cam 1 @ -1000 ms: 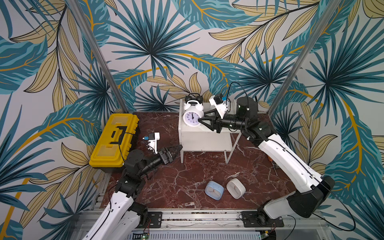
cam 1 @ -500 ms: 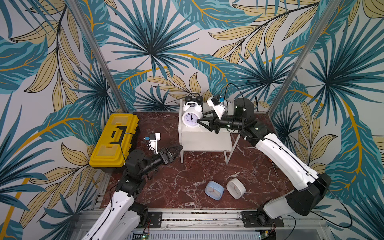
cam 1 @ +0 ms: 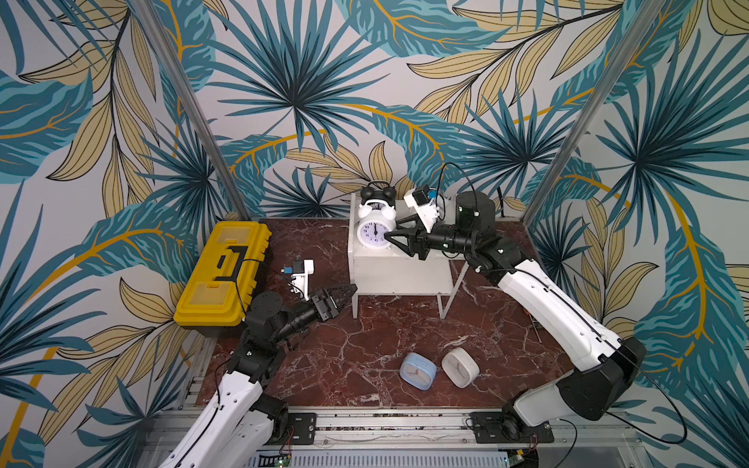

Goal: Place the alarm clocks on the shelf by style
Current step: Place the alarm on the shelf.

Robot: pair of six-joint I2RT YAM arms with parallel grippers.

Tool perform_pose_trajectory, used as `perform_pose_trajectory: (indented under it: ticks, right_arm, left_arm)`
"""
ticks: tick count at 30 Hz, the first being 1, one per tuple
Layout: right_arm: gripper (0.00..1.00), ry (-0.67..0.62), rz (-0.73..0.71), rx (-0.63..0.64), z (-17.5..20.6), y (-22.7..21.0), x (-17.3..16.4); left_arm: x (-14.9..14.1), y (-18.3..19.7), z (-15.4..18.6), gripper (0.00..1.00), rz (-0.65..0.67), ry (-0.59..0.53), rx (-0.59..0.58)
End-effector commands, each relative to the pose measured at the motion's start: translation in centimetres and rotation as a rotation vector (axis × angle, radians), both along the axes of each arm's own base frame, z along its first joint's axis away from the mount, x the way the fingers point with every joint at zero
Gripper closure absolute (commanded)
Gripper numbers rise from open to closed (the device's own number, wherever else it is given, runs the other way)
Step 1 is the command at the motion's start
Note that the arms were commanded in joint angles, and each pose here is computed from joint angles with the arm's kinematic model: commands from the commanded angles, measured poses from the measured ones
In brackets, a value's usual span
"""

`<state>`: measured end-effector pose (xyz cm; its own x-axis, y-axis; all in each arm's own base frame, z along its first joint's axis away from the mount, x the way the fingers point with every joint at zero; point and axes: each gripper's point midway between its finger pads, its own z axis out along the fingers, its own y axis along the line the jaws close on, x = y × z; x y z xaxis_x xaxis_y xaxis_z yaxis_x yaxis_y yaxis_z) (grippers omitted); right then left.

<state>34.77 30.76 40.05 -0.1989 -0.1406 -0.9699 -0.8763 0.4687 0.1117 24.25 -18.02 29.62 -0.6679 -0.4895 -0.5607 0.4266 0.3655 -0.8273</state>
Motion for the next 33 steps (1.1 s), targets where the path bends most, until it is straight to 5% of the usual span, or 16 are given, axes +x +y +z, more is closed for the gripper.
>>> perform_pose_trajectory:
  ticks: [1,33]
  right_arm:
    - [0.52,0.006,-0.011,-0.013,-0.6,-0.2,0.0]
    - [0.51,0.031,-0.104,-0.007,-0.6,-1.8,-0.2]
  left_arm:
    - [-0.1,0.1,-0.4,0.14,-0.002,-0.016,0.002]
    - [-0.2,0.0,-0.3,0.14,-0.017,-0.023,-0.001]
